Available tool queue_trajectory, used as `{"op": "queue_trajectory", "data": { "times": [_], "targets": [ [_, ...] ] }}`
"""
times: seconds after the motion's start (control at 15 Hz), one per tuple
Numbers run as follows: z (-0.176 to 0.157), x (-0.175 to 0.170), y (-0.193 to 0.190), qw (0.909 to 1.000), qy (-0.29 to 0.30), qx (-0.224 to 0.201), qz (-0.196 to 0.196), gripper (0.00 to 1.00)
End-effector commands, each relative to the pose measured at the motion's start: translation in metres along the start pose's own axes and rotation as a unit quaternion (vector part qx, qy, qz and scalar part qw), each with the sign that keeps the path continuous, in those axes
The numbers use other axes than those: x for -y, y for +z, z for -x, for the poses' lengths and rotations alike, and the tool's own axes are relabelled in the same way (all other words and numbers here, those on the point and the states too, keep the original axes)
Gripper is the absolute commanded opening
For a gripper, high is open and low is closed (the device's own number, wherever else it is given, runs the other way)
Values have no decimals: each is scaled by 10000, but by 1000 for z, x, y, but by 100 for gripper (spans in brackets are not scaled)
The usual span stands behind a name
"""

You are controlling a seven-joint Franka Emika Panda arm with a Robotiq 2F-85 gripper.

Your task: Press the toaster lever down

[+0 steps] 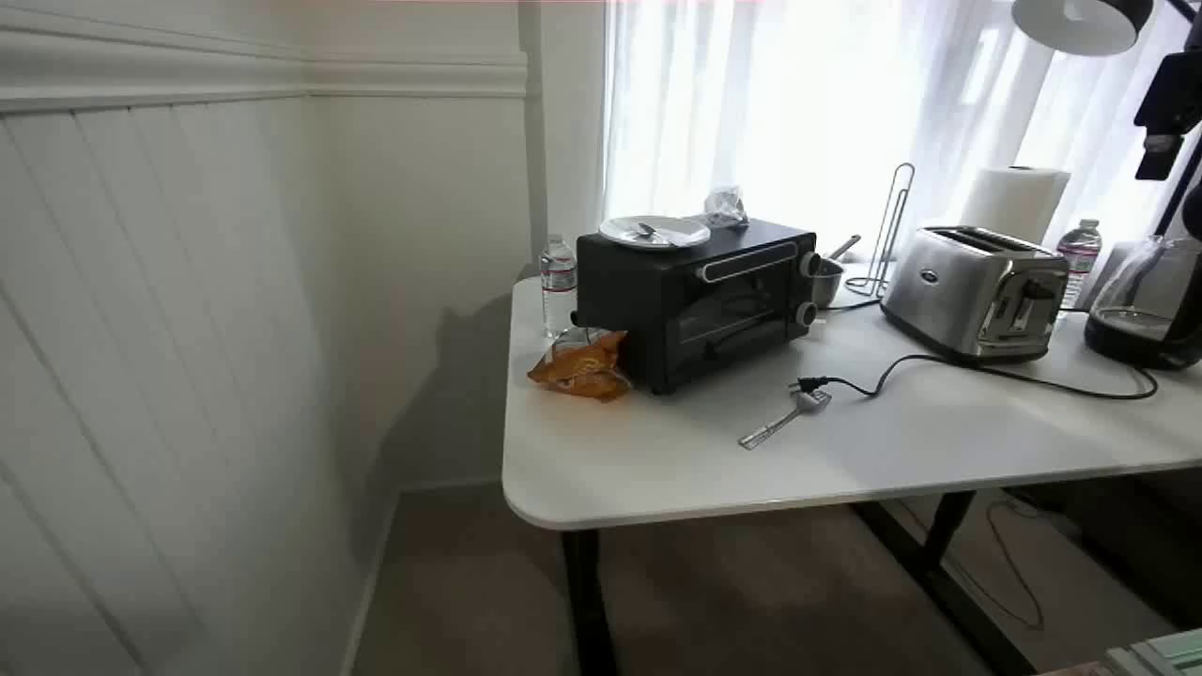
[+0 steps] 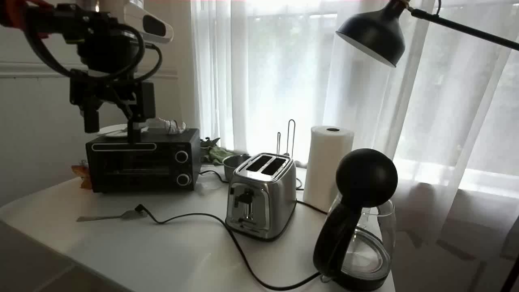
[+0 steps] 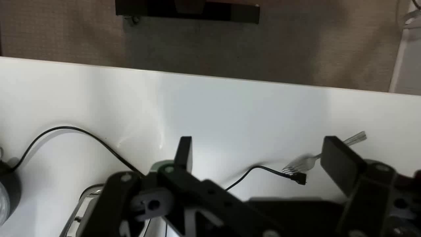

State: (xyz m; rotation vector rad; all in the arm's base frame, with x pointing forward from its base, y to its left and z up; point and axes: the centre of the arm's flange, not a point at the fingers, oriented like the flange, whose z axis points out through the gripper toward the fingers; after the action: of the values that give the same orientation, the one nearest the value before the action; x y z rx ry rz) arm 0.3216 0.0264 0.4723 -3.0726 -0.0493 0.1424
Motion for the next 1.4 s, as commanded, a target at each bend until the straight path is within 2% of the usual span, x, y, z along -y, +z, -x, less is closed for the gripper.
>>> {"op": "queue_trajectory", "data": {
  "times": [0.0,0.73,1.07,1.33],
  "targets": [
    [0,0,0,10000,0,-2,0,100],
    [0,0,0,10000,0,-3,0,100],
    [-38,-14,23,9979,504,-337,243,100],
    [-69,-30,54,9964,676,-471,208,100]
  ]
}}
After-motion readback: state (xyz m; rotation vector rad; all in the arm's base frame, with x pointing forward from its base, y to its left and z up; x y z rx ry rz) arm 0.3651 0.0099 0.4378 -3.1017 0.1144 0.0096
